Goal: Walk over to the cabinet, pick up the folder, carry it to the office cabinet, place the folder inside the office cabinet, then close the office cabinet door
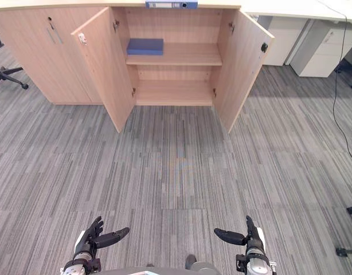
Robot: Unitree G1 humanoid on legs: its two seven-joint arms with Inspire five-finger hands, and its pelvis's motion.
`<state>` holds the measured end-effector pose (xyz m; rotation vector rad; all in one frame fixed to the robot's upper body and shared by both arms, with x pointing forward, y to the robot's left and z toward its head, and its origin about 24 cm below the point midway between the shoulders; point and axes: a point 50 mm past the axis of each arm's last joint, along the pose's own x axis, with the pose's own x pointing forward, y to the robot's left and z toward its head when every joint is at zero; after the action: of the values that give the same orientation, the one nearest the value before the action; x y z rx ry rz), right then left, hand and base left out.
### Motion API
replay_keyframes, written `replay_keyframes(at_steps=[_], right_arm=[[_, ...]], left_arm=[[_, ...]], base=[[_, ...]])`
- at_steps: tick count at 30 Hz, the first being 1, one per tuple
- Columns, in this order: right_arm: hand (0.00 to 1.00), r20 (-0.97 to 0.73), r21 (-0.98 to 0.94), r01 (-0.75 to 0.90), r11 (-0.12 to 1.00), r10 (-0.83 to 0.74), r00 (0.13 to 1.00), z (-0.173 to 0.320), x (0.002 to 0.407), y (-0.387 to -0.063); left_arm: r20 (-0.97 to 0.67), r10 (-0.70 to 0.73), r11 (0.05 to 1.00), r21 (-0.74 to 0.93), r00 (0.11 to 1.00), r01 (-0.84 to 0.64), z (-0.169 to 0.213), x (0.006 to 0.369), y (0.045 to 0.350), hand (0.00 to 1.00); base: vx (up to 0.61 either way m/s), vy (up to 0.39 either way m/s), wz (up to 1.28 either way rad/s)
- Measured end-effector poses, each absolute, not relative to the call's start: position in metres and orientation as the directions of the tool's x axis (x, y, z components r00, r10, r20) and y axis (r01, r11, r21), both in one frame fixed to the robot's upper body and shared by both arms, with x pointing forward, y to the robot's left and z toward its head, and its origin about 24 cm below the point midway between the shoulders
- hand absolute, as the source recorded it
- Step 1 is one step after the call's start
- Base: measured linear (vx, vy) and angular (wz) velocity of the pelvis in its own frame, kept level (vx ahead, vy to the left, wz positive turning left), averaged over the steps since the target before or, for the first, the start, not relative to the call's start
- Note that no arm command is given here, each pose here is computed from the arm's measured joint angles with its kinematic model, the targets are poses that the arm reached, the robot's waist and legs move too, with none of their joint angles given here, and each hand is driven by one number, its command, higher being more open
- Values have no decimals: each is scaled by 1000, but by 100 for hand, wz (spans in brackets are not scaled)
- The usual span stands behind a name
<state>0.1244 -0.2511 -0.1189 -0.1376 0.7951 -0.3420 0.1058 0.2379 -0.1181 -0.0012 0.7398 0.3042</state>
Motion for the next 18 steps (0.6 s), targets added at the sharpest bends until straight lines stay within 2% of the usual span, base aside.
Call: replay_keyframes(at_steps=[5,10,14,18], right_arm=[[100,-642,-225,272,936,-352,681,-112,144,-250],[100,-641,-206,263,943,-333,692,-112,148,-244],[100,-658,-195,243,950,-311,686,-115,144,-239],[100,-656,-203,237,950,-311,688,-115,142,-240]], left_arm=[[-615,274,951,58,739,-305,-109,120,231,100],[-602,284,950,74,746,-302,-107,125,235,100],[-568,297,952,112,768,-285,-100,140,243,100],[-536,286,956,100,794,-277,-94,158,240,100]], base=[[25,53,-12],[156,92,-4],[446,-3,45],[661,-171,54]])
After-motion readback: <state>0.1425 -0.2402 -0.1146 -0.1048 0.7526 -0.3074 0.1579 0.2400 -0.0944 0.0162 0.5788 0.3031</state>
